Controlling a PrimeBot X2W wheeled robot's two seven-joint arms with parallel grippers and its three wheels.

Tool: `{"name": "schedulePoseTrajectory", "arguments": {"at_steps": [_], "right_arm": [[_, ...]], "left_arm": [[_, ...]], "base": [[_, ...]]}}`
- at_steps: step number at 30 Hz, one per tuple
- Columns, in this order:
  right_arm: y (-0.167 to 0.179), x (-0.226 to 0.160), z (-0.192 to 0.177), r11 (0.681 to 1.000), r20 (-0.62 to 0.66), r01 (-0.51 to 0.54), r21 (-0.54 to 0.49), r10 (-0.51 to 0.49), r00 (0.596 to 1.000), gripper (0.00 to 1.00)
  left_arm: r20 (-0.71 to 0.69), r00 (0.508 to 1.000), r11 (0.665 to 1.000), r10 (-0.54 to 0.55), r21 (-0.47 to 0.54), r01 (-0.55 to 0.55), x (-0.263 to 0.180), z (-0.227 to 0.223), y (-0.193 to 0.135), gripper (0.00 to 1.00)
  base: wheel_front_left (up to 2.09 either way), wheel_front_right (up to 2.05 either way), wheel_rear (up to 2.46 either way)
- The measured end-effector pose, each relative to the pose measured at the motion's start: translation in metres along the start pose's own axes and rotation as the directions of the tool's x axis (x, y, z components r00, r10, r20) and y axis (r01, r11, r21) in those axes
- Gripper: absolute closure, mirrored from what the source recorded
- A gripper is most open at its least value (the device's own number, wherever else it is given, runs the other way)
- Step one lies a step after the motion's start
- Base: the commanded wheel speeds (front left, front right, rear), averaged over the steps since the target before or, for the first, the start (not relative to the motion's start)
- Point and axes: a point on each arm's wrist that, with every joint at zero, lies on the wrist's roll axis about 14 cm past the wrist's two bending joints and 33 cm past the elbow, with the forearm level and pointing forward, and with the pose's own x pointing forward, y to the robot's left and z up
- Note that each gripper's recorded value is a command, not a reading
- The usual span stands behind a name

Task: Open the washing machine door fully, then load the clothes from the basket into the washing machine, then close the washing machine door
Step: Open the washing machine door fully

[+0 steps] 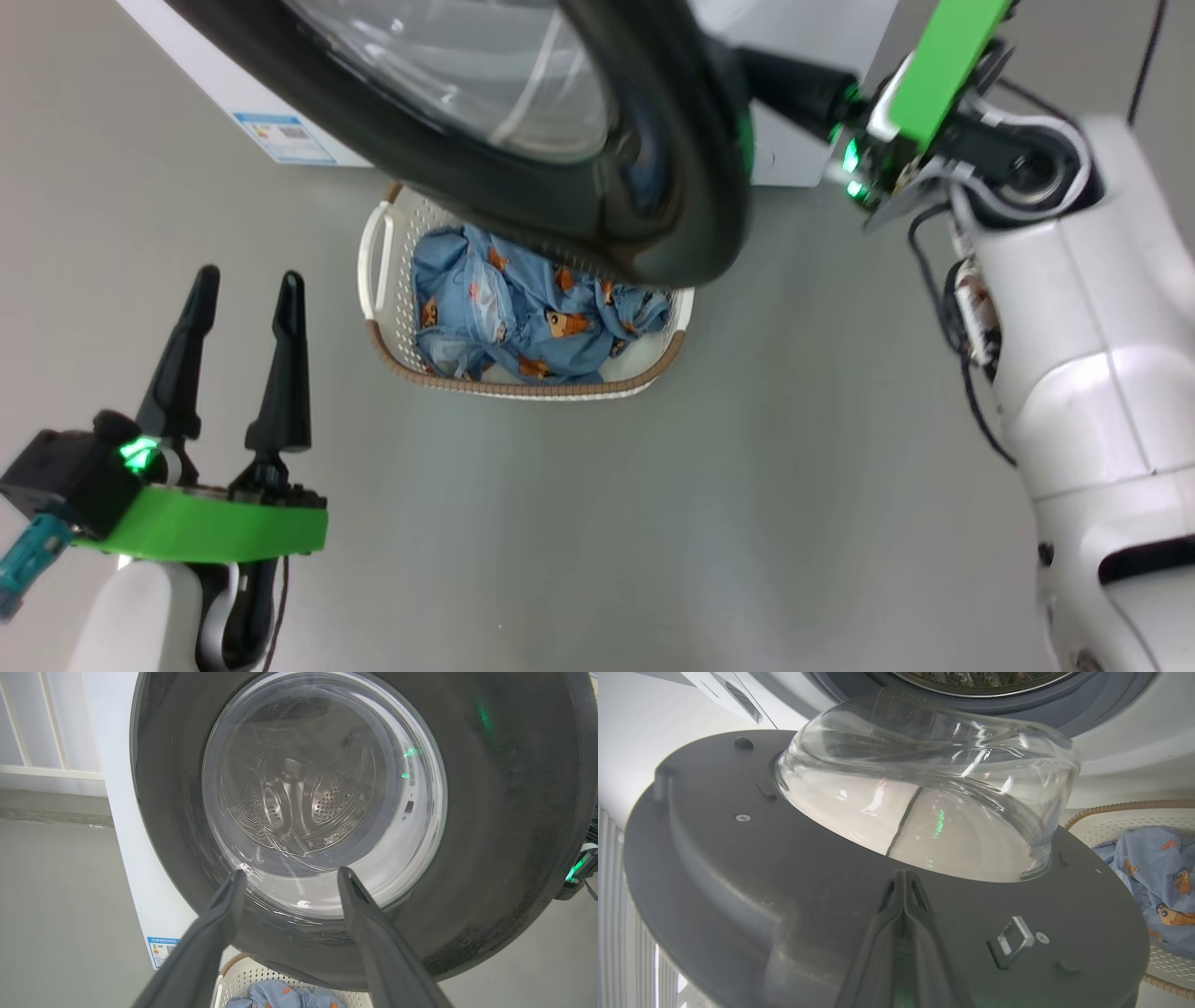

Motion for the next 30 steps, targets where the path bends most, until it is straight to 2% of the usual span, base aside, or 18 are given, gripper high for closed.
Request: {"name": "schedulePoseTrajectory", "arguments": {"at_steps": [14, 25, 30], "right_arm": [[0.032, 0.000, -0.088, 0.997, -0.179, -0.071, 0.002, 0.070, 0.981, 1.00], [0.048, 0.002, -0.136, 0.997, -0.232, -0.080, 0.007, 0.079, 0.970, 1.00], [0.060, 0.006, -0.156, 0.993, -0.226, -0.104, 0.045, 0.112, 0.968, 1.00]], "left_arm": [[0.019, 1.000, 1.000, 0.003, 0.020, -0.003, -0.025, 0.016, -0.003, 0.00], [0.029, 0.999, 0.999, 0.031, 0.026, -0.032, -0.046, 0.024, 0.003, 0.00], [0.036, 0.998, 0.998, 0.049, 0.028, -0.050, -0.056, 0.028, 0.007, 0.00]], "base": [[0.00, 0.00, 0.00], [0.00, 0.00, 0.00], [0.00, 0.00, 0.00]]}}
